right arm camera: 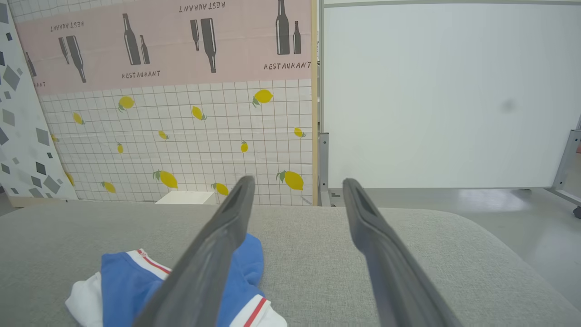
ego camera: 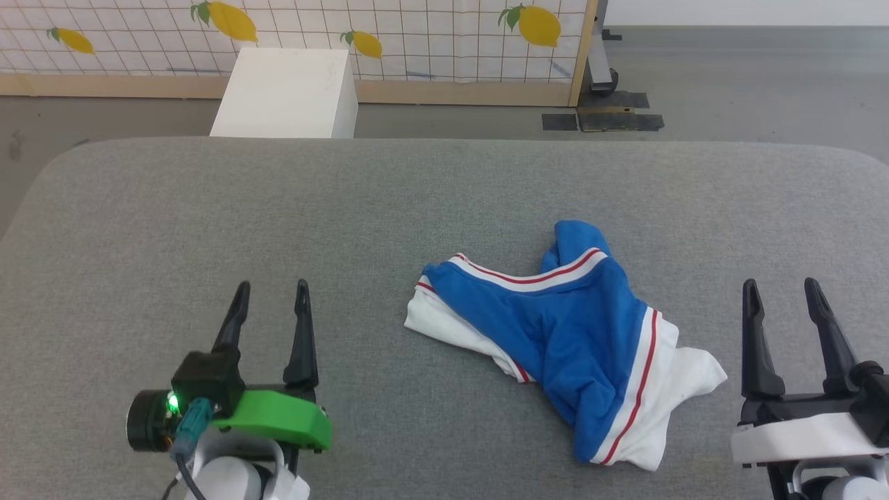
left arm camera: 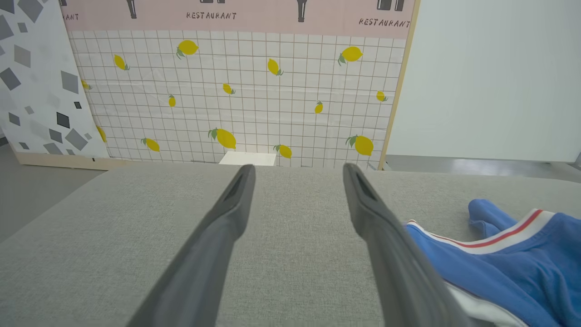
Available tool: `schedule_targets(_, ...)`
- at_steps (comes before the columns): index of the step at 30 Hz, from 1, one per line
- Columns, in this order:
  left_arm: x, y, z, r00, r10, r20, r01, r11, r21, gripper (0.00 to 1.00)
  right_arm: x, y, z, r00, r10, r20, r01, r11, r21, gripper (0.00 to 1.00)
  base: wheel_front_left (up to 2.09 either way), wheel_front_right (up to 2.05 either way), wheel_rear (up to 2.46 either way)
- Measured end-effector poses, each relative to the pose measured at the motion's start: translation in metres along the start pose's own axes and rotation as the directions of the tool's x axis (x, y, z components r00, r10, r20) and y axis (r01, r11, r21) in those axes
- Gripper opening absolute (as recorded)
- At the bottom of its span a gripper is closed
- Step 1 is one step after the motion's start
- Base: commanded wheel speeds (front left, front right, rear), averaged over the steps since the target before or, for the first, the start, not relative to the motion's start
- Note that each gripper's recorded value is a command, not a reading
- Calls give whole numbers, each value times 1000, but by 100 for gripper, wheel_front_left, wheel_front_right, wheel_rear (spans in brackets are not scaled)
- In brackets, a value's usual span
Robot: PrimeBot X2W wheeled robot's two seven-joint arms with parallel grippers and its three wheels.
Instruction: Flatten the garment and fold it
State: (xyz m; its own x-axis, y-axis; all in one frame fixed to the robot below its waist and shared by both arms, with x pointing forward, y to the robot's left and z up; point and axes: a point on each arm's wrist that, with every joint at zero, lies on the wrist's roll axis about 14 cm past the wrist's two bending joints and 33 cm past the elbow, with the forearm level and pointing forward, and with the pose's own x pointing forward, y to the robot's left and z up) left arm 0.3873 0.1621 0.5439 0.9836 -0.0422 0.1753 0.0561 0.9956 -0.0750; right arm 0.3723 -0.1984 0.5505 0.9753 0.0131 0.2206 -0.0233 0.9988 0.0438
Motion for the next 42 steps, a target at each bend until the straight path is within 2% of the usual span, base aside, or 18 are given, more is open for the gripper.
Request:
schedule_targets(12,-12,-2,-13,999,-16,-31,15,999,-35,100,-6,-3,-8,1000,-12,-28,12,1000,12,100,0,0,0)
schedule_targets(33,-16,1,-15,999,-27,-37,27,1000,-11,100,-12,-2,-8,999,-11,-31,12,1000,17,100,0,0,0)
schedule_targets(37,3,-4,5,998,-64,28,63,998,30,100,-11,-2,-9,999,-11,-35,12,1000,17,100,0,0,0)
schedule_targets(42,48,-14,38,981,-155,114,143,984,104,100,-11,-4,-14,999,-15,-48,16,1000,16,100,0,0,0)
